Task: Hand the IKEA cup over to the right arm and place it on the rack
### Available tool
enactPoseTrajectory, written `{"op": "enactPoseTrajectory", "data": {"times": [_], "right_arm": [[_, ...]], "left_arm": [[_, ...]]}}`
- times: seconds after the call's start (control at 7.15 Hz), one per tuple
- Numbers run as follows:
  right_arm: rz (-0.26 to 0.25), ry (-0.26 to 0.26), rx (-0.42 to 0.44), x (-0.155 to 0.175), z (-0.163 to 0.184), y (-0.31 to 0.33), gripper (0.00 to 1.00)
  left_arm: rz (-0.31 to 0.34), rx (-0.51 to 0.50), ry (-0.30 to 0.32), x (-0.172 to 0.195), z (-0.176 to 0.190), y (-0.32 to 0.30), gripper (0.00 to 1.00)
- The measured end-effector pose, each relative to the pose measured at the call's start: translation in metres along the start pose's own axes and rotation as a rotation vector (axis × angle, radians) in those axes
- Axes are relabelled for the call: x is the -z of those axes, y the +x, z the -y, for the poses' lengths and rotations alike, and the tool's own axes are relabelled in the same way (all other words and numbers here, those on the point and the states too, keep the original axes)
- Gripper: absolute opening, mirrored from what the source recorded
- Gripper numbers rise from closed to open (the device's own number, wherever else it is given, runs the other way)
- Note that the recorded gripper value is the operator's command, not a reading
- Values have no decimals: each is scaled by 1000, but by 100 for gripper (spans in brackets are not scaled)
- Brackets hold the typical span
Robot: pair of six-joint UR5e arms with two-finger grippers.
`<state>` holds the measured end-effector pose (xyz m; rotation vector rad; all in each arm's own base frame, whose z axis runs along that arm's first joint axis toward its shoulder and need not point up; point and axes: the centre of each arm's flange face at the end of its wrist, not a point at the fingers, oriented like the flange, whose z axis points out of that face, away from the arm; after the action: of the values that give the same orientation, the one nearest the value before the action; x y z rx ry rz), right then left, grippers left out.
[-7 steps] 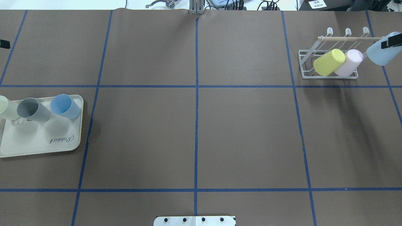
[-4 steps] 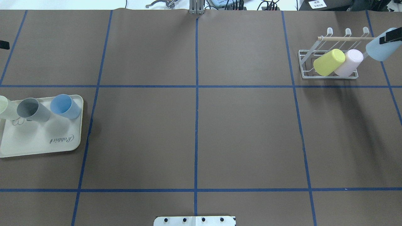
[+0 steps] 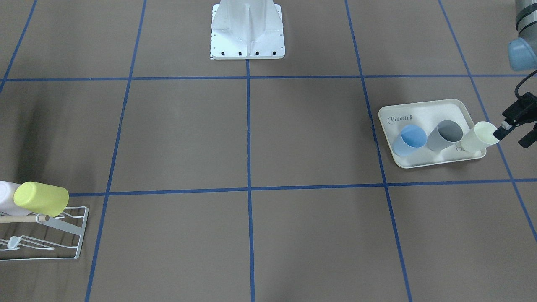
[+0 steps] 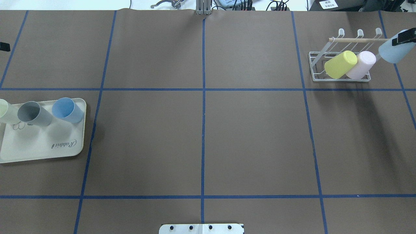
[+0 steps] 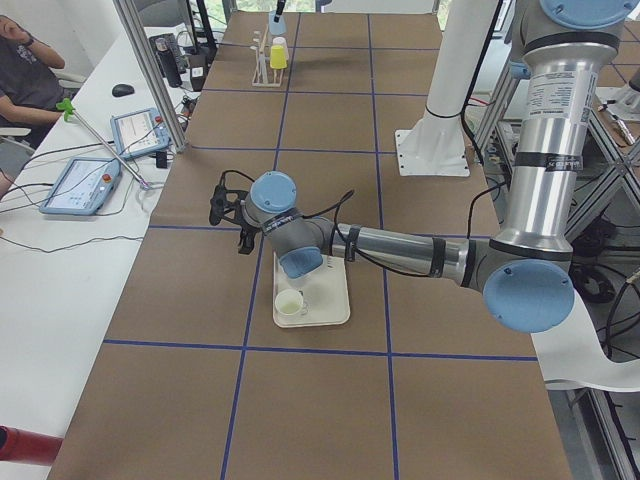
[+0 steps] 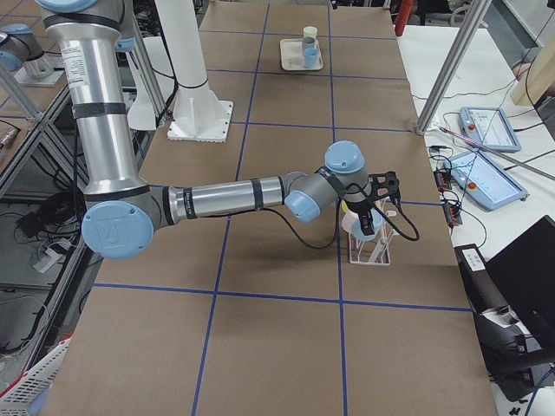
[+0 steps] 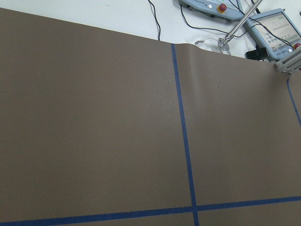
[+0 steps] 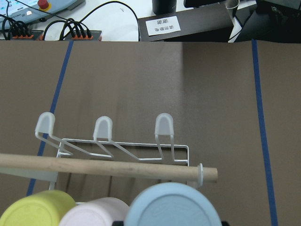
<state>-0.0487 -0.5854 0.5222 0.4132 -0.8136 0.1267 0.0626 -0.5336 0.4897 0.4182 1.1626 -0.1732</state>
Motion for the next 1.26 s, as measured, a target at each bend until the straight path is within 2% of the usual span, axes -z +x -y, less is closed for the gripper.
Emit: {"op": "enactPoseTrajectory", "data": {"times": [0.56, 0.84, 1.26], "right_arm": [[0, -3, -6, -6, 8, -2, 46], [0, -6, -8, -8, 8, -2, 55], [0, -11, -7, -10, 7, -2, 94]], "left_arm": [[0, 0, 0, 0, 0, 0, 100], [1, 2, -1, 0, -1, -1, 100], [2, 4, -2, 0, -2, -2, 100]]}}
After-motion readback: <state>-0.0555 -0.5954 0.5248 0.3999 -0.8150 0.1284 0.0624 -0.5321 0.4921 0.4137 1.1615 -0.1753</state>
